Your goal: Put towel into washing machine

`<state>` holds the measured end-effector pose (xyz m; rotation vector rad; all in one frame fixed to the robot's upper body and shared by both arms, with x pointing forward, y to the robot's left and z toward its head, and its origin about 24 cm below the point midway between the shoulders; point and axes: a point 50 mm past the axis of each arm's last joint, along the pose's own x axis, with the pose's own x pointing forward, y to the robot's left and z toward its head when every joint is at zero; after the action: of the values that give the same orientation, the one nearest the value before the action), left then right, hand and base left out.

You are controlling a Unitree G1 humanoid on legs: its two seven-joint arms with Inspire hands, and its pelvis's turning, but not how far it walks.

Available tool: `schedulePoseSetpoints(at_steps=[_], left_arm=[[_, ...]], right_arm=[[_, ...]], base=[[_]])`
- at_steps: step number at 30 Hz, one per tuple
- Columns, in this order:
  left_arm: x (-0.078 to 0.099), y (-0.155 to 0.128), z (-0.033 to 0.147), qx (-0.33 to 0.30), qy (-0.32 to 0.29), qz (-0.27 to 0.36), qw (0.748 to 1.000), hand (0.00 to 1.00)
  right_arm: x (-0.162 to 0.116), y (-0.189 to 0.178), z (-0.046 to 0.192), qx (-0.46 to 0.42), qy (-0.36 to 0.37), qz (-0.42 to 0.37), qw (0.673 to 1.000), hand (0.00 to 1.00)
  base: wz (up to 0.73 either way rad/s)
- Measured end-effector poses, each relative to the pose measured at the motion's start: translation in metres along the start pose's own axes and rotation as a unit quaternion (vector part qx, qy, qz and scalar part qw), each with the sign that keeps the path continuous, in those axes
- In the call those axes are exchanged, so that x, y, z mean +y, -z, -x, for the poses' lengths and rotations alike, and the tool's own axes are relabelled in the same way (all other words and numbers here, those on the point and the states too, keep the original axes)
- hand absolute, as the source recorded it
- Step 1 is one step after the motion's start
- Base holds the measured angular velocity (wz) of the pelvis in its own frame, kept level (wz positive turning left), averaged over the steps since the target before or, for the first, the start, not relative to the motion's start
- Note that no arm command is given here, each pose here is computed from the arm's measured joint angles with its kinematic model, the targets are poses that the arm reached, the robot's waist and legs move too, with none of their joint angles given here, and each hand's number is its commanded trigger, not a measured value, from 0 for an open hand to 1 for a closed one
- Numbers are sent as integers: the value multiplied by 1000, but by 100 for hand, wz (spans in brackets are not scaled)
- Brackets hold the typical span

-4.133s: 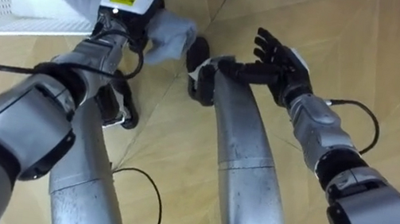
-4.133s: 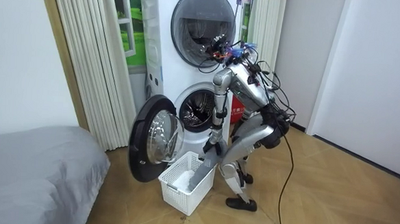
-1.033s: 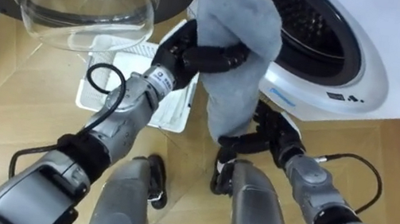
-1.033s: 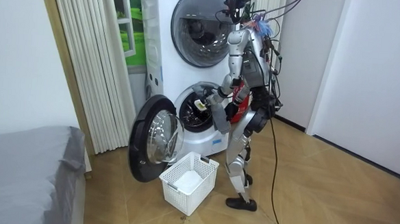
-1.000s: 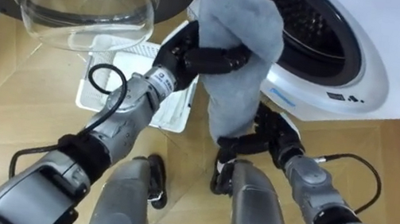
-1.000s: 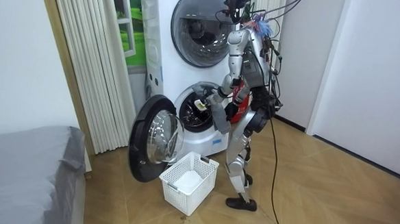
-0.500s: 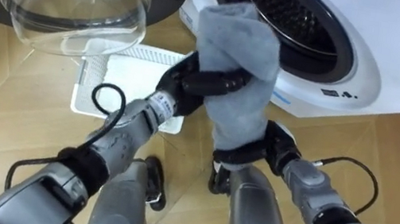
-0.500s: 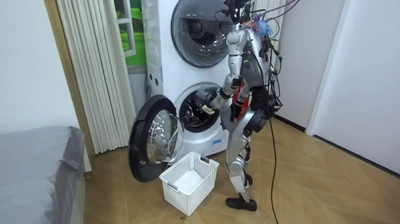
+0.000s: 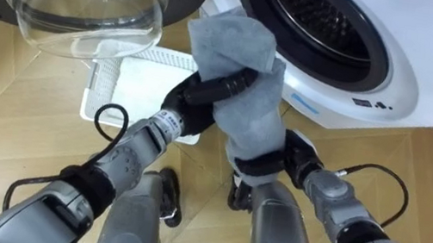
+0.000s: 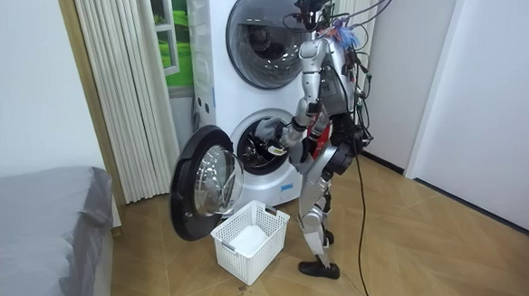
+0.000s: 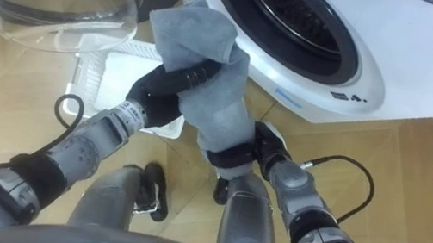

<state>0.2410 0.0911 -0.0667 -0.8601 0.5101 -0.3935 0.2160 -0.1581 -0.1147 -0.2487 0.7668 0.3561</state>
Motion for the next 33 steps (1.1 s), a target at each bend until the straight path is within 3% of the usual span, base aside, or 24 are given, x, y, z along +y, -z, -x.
schedulePoseSetpoints(at_steps=[3, 4, 5, 6, 15, 25, 33], left_arm=[[3, 0, 1, -7, -8, 31, 999, 100], [3, 0, 2, -8, -8, 36, 999, 74], [4, 0, 2, -12, -10, 44, 999, 30], [5, -1, 3, -15, -12, 50, 999, 0], [17, -2, 11, -49, -40, 110, 992, 0], [37, -6, 23, -47, -108, 91, 989, 0], [43, -6, 26, -46, -143, 74, 986, 0]], right_arm=[[0, -1, 0, 0, 0, -1, 1000, 100], [0, -1, 0, 0, 0, -1, 1000, 100], [0, -2, 0, -1, 0, -1, 1000, 100], [0, -3, 0, -3, 1, 0, 1000, 100], [-6, -1, 1, -4, 31, -11, 999, 100], [-12, 15, 4, 40, 61, -30, 997, 100], [-39, 30, 12, 68, 128, -150, 978, 100]], base=[[0], [0], [0], [0], [-1], [3], [11]])
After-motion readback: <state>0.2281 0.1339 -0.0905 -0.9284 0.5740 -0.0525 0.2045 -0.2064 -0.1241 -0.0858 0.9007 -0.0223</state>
